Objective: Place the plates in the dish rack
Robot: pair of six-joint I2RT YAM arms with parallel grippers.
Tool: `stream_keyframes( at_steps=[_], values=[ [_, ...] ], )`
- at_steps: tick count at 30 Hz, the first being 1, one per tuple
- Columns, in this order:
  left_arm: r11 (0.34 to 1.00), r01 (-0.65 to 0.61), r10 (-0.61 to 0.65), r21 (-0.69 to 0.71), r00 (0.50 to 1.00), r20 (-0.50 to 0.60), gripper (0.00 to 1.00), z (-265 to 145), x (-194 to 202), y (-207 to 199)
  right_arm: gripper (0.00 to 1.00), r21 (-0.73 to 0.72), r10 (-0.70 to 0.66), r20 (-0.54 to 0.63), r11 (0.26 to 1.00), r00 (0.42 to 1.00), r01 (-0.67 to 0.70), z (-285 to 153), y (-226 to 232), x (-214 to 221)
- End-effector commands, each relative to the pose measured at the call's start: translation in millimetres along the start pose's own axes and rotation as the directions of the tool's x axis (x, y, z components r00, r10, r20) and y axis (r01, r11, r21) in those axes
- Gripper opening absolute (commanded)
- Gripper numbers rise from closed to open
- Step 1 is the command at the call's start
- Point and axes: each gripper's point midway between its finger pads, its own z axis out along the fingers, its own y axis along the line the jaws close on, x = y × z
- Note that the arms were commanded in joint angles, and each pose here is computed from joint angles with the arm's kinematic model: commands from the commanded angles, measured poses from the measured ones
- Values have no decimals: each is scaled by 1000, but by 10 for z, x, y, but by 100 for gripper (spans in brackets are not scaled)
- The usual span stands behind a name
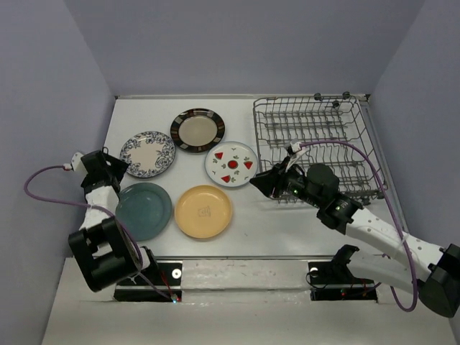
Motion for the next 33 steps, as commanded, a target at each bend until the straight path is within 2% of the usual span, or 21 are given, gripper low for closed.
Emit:
stream_keyframes(
  at_steps=[1, 12, 21, 23, 24, 27, 28, 30, 33],
  values=[
    [997, -13, 17, 82, 998, -53, 87, 251, -58, -286, 42, -50, -6, 67, 999, 998, 10, -59, 126, -176],
    [998, -47, 51, 29, 991, -124, 81, 829, -10, -284, 42, -40, -17, 77, 999, 997, 21, -89, 113, -193],
    [995, 35, -13, 98, 976, -216, 59, 1155, 282, -384, 42, -26, -20, 65, 999, 998, 21, -53, 71, -157],
    [994, 50, -26, 101, 973, -228, 50, 1196, 335, -377, 42, -24, -18, 62, 1000, 998, 19, -45, 68, -151],
    [993, 53, -29, 103, 973, -227, 50, 1201, 333, -384, 42, -24, -18, 62, 1000, 998, 19, -45, 68, -151],
    [993, 64, -41, 100, 976, -212, 31, 1200, 323, -370, 42, -26, -18, 65, 999, 998, 20, -53, 72, -157],
    [993, 71, -51, 94, 978, -202, 18, 1198, 310, -361, 42, -23, -20, 66, 1000, 998, 21, -50, 67, -162],
    [993, 75, -56, 96, 980, -191, 6, 1174, 290, -362, 42, -20, -19, 64, 1000, 998, 20, -47, 59, -152],
    [995, 65, -50, 78, 982, -182, 5, 1117, 268, -326, 42, -25, -18, 64, 999, 998, 19, -50, 69, -153]
  ],
)
